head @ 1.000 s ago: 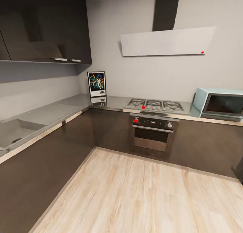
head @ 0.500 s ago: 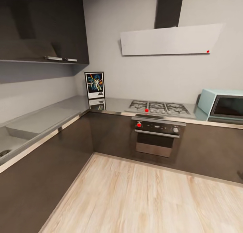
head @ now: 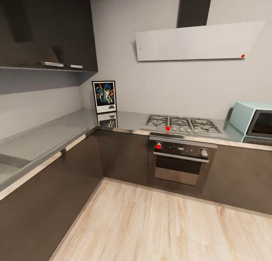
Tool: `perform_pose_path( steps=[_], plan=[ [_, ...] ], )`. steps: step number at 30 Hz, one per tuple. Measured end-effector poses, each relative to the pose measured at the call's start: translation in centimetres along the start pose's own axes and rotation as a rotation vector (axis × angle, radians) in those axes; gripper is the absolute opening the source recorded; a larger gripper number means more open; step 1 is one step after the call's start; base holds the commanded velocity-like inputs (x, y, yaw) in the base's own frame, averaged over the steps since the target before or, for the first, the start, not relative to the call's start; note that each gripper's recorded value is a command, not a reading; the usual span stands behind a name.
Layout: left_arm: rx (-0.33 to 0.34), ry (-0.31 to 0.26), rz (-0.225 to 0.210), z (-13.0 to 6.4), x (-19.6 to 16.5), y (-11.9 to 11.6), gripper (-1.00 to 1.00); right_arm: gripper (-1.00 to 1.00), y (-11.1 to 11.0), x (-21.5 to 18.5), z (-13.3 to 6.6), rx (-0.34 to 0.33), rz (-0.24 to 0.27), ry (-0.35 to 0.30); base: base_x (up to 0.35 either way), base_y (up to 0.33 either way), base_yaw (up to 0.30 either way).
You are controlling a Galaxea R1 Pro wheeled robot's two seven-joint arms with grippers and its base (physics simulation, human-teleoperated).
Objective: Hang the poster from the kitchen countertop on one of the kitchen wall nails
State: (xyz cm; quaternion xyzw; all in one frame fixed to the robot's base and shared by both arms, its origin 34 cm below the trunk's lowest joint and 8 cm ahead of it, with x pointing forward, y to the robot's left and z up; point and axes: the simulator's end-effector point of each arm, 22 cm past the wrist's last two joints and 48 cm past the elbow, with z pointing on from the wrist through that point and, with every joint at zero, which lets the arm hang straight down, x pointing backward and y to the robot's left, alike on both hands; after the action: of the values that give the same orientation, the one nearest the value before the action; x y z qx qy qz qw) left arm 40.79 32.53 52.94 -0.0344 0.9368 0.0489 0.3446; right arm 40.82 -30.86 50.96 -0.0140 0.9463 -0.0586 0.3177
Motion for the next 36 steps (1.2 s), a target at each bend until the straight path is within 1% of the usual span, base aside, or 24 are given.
perform_pose_path(
  steps=[4, 8, 9, 10, 11, 12, 13, 14, 15, 16, 19, 20, 21, 22, 24, 25, 26, 28, 29, 31, 32, 33, 34, 36],
  plan=[
    [0.000, 0.000, 0.000, 0.0, 0.0, 0.0, 1.00, 1.00, -0.1, 0.0, 0.0, 0.001, -0.001, 0.000, 0.188, 0.001, 0.000],
    [0.000, -0.019, -0.002, 0.1, -0.6, -0.1, 1.00, 1.00, -0.5, -0.1, 0.1, 0.008, 0.001, -0.003, 0.031, 0.000, 0.000],
    [0.002, -0.045, -0.003, 0.1, -1.5, -0.1, 1.00, 1.00, -0.9, -0.1, 0.1, 0.012, 0.000, -0.004, 0.012, 0.000, 0.000],
    [0.002, -0.085, -0.003, 0.2, -3.2, -0.2, 1.00, 1.00, -1.5, -0.1, 0.1, 0.020, -0.003, -0.005, 0.008, 0.000, 0.000],
    [0.003, -0.141, -0.005, 0.1, -5.9, -0.2, 1.00, 1.00, -2.1, -0.2, 0.1, 0.027, -0.006, -0.006, 0.005, 0.000, 0.000],
    [0.003, -0.211, -0.006, -0.1, -9.2, -0.2, 1.00, 1.00, -2.5, -0.2, 0.1, 0.032, -0.008, -0.008, 0.004, 0.000, 0.000],
    [0.003, -0.250, -0.007, -0.3, -11.0, -0.2, 1.00, 1.00, -2.7, -0.3, 0.1, 0.034, -0.009, -0.010, 0.002, 0.000, 0.000],
    [0.005, -0.316, -0.008, -0.9, -14.4, -0.3, 1.00, 1.00, -3.0, -0.7, 0.1, 0.039, -0.009, -0.024, 0.002, 0.000, 0.000],
    [0.006, -0.346, -0.009, -1.3, -16.2, -0.3, 1.00, 1.00, -3.4, -1.0, 0.1, 0.043, -0.011, -0.041, 0.001, 0.000, 0.000],
    [0.008, -0.374, -0.010, -1.9, -18.8, -0.5, 1.00, 1.00, -4.2, -2.1, 0.0, 0.053, -0.014, -0.086, 0.001, 0.000, 0.000],
    [0.011, -0.392, -0.012, -3.2, -22.4, -0.7, 1.00, 1.00, -5.3, -3.8, -0.2, 0.066, -0.018, -0.164, 0.000, 0.000, 0.000],
    [0.014, -0.404, -0.019, -4.1, -24.6, -0.8, 1.00, 1.00, -6.1, -4.9, -0.4, 0.078, -0.014, -0.212, 0.000, 0.000, 0.000],
    [0.018, -0.411, -0.028, -4.7, -25.7, -0.9, 1.00, 1.00, -6.5, -5.4, -0.5, 0.086, -0.007, -0.236, 0.000, 0.000, 0.000],
    [0.031, -0.422, -0.053, -5.8, -27.5, -1.3, 1.00, 1.00, -7.6, -6.6, -0.9, 0.108, 0.014, -0.286, 0.000, 0.000, 0.000],
    [0.046, -0.434, -0.081, -6.6, -28.9, -1.6, 1.00, 1.00, -8.9, -8.3, -1.3, 0.137, 0.041, -0.347, 0.000, 0.000, 0.000],
    [0.069, -0.461, -0.118, -7.4, -31.2, -2.0, 1.00, 1.00, -10.7, -11.5, -2.2, 0.176, 0.071, -0.446, 0.000, 0.000, 0.000],
    [0.076, -0.481, -0.130, -7.8, -32.6, -2.1, 1.00, 1.00, -11.2, -12.5, -2.7, 0.186, 0.076, -0.476, 0.000, 0.000, 0.000],
    [0.102, -0.558, -0.160, -8.8, -38.5, -2.6, 1.00, 1.00, -12.2, -13.8, -4.9, 0.207, 0.074, -0.555, 0.000, 0.000, 0.000],
    [0.109, -0.564, -0.164, -8.9, -40.0, -2.8, 1.00, 1.00, -12.3, -14.0, -5.7, 0.209, 0.071, -0.575, 0.000, 0.000, 0.000],
    [0.121, -0.549, -0.169, -8.9, -42.1, -3.1, 1.00, 1.00, -12.4, -14.6, -7.1, 0.211, 0.064, -0.613, 0.000, 0.000, 0.000],
    [0.136, -0.529, -0.171, -9.1, -44.3, -3.5, 1.00, 1.00, -12.3, -14.9, -8.5, 0.212, 0.057, -0.643, 0.000, 0.000, 0.000],
    [0.148, -0.533, -0.173, -9.5, -47.1, -3.8, 1.00, 1.00, -12.2, -14.9, -9.5, 0.211, 0.052, -0.659, 0.000, 0.000, 0.000],
    [0.152, -0.534, -0.173, -9.7, -48.3, -3.9, 1.00, 1.00, -12.2, -14.8, -9.9, 0.211, 0.049, -0.663, 0.000, 0.000, 0.000],
    [0.168, -0.543, -0.179, -9.9, -53.0, -4.3, 1.00, 1.00, -12.0, -13.6, -10.7, 0.208, 0.045, -0.654, 0.000, 0.000, 0.000]
  ],
)
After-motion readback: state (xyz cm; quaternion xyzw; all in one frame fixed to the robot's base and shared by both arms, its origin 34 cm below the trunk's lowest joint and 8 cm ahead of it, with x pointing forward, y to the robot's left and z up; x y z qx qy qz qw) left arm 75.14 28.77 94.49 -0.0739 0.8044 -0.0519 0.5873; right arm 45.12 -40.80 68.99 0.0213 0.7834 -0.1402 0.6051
